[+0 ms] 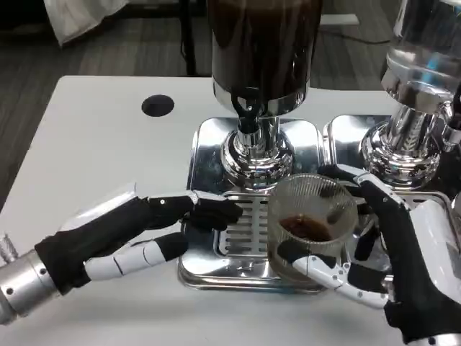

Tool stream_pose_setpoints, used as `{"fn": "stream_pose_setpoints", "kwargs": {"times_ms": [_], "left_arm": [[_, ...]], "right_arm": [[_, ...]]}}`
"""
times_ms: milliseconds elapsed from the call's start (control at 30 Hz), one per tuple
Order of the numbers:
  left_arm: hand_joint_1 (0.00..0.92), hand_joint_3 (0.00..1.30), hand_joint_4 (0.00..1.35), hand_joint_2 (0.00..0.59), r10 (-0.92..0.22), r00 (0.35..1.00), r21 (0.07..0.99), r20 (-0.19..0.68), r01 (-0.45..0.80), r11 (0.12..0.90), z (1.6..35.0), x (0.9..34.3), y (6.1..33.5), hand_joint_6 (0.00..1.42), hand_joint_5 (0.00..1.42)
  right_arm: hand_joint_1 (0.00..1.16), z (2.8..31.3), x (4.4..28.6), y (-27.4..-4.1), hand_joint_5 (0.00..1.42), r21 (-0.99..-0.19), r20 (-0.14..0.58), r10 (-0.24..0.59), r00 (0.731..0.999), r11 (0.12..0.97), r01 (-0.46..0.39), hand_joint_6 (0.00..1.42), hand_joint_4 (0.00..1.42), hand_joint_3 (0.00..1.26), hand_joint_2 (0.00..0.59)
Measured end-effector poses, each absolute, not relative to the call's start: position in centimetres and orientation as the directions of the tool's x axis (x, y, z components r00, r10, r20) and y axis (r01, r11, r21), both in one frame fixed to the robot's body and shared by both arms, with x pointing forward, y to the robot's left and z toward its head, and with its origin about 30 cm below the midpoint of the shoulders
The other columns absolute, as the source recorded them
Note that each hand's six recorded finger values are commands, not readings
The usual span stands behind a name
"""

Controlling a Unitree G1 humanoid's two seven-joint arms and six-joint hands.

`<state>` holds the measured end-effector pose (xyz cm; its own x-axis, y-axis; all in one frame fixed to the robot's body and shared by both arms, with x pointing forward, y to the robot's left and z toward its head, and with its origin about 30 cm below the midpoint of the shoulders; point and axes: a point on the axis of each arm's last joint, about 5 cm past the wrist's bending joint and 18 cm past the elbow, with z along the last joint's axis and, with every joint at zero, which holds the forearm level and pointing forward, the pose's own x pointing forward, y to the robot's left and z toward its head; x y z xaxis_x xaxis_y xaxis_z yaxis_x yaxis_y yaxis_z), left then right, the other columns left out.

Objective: Grasp the cup under the faucet to collect the drink, then remove the cup.

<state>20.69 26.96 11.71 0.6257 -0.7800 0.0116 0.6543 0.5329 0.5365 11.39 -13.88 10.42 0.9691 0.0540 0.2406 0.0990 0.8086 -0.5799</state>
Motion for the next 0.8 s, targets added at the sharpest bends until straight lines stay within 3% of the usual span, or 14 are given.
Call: {"fn": "stream_pose_setpoints", "kwargs": {"times_ms": [800], "left_arm": [[0.000, 0.29, 0.26, 0.141, -0.766, 0.643, 0.514, 0.012, 0.653, 0.556, 11.97, 20.27, 27.59, 0.33, 0.29]], "right_arm": [[0.69, 10.62, 10.27, -13.86, 0.82, -0.573, 0.227, 0.044, 0.973, 0.814, 0.097, 1.08, 0.60, 0.48, 0.226]]}}
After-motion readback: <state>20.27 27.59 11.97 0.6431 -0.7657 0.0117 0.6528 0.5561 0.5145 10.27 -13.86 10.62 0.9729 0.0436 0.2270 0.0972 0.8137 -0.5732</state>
